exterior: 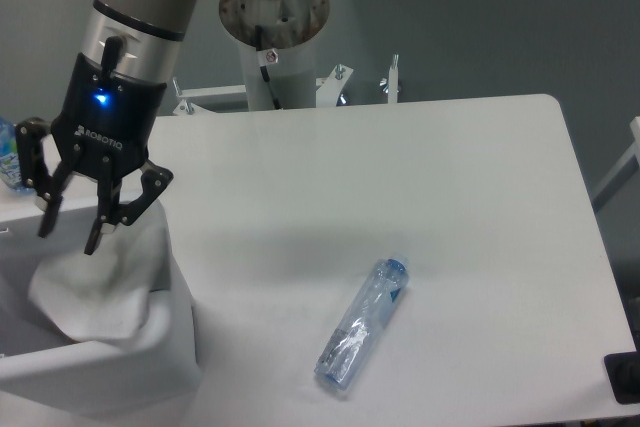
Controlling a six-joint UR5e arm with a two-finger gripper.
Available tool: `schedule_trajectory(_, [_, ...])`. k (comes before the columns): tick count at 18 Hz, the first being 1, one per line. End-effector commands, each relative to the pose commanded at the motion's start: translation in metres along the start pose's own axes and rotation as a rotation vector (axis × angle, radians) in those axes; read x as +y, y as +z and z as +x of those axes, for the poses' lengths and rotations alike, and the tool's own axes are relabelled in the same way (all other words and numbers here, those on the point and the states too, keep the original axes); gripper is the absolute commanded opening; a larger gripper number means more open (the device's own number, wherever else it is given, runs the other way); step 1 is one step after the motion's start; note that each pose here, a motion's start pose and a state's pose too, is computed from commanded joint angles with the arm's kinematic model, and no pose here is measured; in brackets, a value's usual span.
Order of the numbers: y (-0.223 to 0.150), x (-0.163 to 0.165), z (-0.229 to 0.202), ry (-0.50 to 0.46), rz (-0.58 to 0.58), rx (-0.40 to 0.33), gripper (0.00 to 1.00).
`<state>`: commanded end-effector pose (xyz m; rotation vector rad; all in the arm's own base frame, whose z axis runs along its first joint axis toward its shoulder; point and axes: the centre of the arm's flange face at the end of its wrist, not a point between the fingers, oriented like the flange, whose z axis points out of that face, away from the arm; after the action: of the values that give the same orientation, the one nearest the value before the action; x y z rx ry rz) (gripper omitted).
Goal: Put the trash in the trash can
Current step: 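Move the open gripper over the clear water bottle and lower it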
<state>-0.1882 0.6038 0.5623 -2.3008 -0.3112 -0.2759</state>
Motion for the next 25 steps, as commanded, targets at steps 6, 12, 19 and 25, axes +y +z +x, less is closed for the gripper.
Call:
schedule_trajectory(6, [-0.017,0.000,-0.064,-0.141,0.022,-0.070,1.00])
schedule_trajectory(12, [0.008,0.020,-0.195,-0.222,0.000,-0.165,1.00])
schedule_trajectory(19, [0.070,0.060,-0.272,0.042,-0.172,-0.242,1.00])
schedule_trajectory(25, [0.118,0.099,-0.317,0.140,-0.276,-0.212,1.00])
